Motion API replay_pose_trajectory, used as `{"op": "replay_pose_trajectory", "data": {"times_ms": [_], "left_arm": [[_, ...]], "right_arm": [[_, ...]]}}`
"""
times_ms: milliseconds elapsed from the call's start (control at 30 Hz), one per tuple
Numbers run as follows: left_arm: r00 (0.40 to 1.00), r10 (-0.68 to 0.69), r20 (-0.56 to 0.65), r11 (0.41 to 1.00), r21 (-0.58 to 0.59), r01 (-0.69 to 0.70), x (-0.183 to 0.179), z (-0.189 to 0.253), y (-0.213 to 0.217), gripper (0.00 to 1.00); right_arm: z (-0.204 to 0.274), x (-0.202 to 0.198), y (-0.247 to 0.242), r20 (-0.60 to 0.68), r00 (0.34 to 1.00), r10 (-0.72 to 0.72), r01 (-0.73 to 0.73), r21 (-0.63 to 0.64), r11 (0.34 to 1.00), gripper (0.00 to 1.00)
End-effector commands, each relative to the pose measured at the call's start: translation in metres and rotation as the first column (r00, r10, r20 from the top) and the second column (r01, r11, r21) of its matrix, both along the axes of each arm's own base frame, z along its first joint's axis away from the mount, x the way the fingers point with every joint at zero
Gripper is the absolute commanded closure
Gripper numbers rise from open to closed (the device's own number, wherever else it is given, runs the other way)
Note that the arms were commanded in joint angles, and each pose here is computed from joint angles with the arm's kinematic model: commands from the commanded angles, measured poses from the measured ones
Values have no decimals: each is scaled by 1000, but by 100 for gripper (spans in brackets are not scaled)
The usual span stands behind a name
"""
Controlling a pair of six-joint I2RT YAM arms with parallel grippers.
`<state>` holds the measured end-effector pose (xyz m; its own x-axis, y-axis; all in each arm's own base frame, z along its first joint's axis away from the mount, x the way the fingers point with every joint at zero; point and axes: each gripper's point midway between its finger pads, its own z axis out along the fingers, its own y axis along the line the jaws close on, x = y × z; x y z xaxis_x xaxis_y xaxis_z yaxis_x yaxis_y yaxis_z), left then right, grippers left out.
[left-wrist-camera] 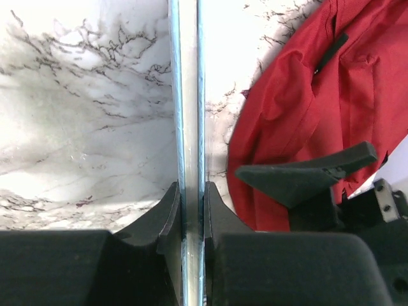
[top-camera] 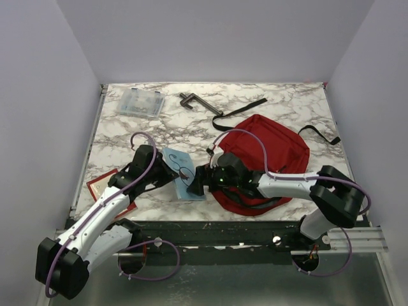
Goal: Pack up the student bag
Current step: Pick up the book from the center of the board.
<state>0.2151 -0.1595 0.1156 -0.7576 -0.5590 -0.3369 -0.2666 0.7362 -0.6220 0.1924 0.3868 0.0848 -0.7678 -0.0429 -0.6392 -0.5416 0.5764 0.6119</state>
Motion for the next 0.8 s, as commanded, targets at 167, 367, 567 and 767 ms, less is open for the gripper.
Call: {"op": "replay_pose_trajectory", "data": {"times_ms": [167,367,567,767], "left_arm": [[850,-307,428,950,77,304,21,109,-18,100],[532,-495,687,802,125,584,-15,197,-49,100],[342,-521,782,578,29,815,-59,232,-76,100],[294,-542,787,434,-36,900,-75,240,-83,100]], "right_arm": [[92,-3,-31,97,995,-25,30,-53,998,0],[139,16,-73,52,998,-48,45,62,997,0],[187,16,-107,63,998,-16,3,207,978,0],[240,-28,-114,84,975,206,-221,473,853,5]]}}
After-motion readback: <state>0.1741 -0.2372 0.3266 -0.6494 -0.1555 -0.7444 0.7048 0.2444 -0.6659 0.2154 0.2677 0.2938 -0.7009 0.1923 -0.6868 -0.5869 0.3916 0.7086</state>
